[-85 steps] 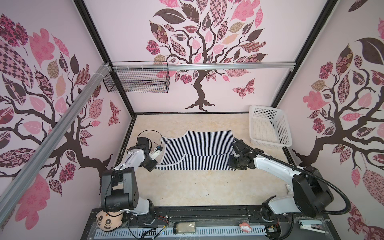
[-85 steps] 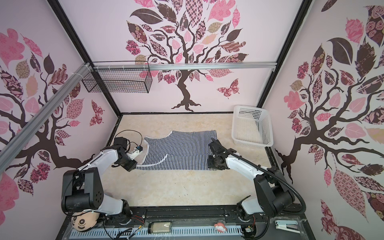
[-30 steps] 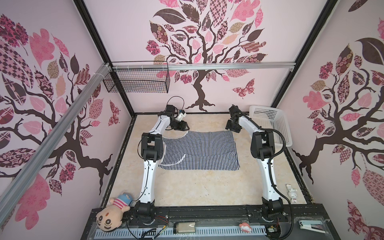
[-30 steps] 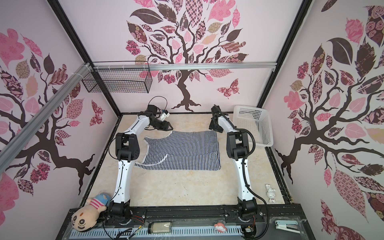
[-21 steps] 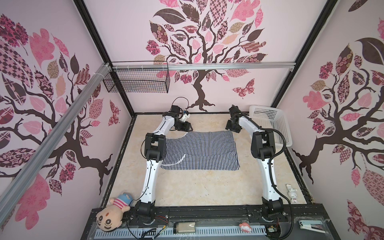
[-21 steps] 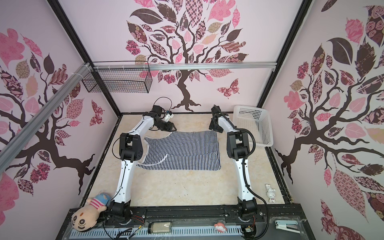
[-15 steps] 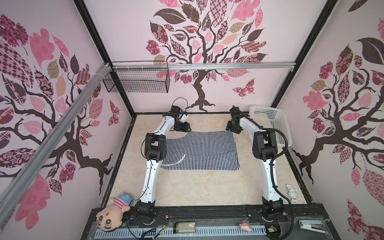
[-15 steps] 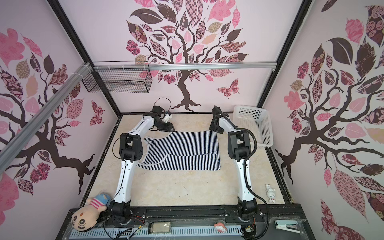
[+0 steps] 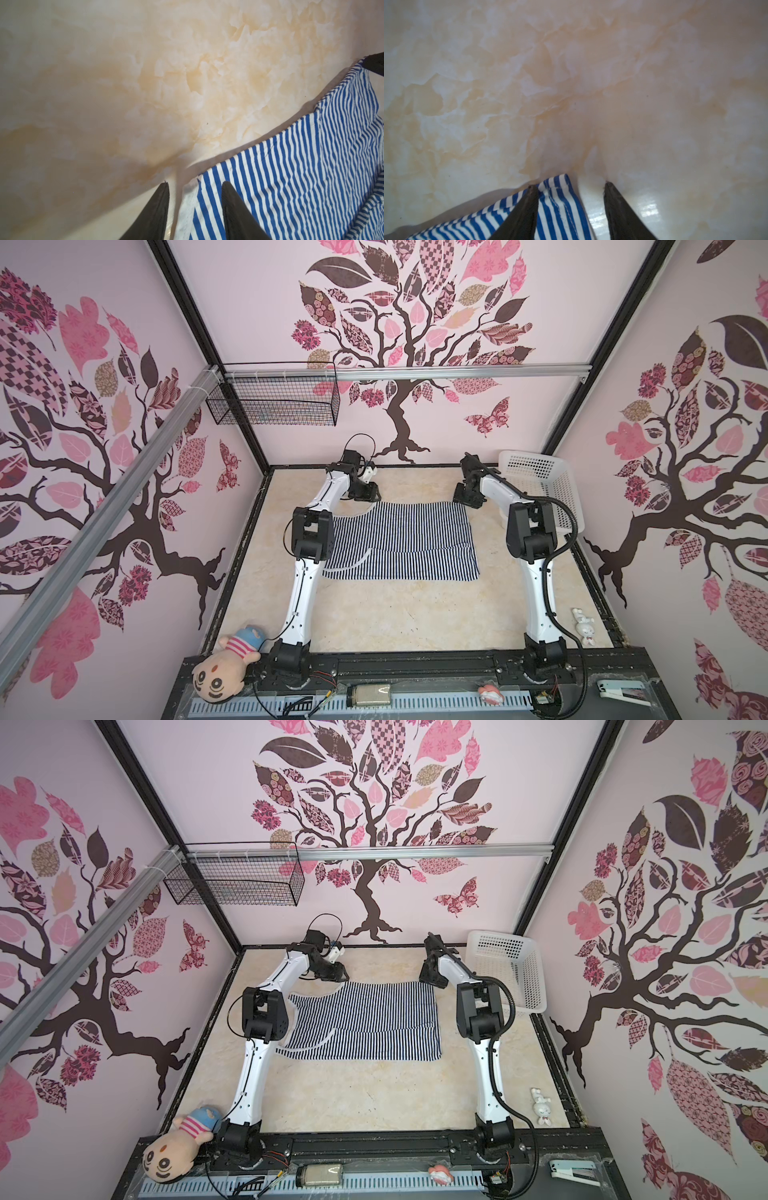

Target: Fold and stack the tank tops

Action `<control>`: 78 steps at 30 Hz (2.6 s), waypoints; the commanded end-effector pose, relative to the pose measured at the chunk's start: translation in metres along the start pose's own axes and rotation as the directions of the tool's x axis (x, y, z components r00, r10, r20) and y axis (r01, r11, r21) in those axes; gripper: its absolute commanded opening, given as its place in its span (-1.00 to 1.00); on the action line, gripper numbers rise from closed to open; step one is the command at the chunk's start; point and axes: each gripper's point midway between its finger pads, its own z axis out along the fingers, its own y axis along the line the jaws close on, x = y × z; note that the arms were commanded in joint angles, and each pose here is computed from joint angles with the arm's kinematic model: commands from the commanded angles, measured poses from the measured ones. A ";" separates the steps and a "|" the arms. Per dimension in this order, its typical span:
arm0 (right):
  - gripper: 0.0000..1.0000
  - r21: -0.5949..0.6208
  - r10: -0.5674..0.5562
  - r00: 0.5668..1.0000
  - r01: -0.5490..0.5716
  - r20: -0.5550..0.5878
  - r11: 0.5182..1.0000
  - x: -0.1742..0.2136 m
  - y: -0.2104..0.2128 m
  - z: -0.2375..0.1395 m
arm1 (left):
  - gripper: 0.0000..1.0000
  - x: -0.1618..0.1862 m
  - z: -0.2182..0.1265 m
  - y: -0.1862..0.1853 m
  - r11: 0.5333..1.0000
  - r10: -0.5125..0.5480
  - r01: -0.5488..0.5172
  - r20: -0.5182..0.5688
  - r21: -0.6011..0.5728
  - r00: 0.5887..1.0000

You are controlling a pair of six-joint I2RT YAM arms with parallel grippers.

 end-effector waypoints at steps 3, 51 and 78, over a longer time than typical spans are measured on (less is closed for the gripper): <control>0.07 -0.067 -0.009 0.999 0.006 -0.042 0.998 0.005 0.013 -0.011 | -0.05 0.011 0.005 -0.006 1.000 0.004 -0.003 -0.032 0.029 0.999; -0.69 -0.133 0.010 0.995 0.004 0.102 0.991 0.001 0.008 -0.083 | -1.00 -0.002 -0.054 -0.022 0.995 -0.012 0.000 0.116 0.098 0.993; -0.09 -0.037 -0.003 0.999 0.004 0.048 0.999 -0.021 0.011 -0.033 | -1.00 0.025 -0.059 -0.040 0.991 -0.014 0.004 0.075 0.135 0.997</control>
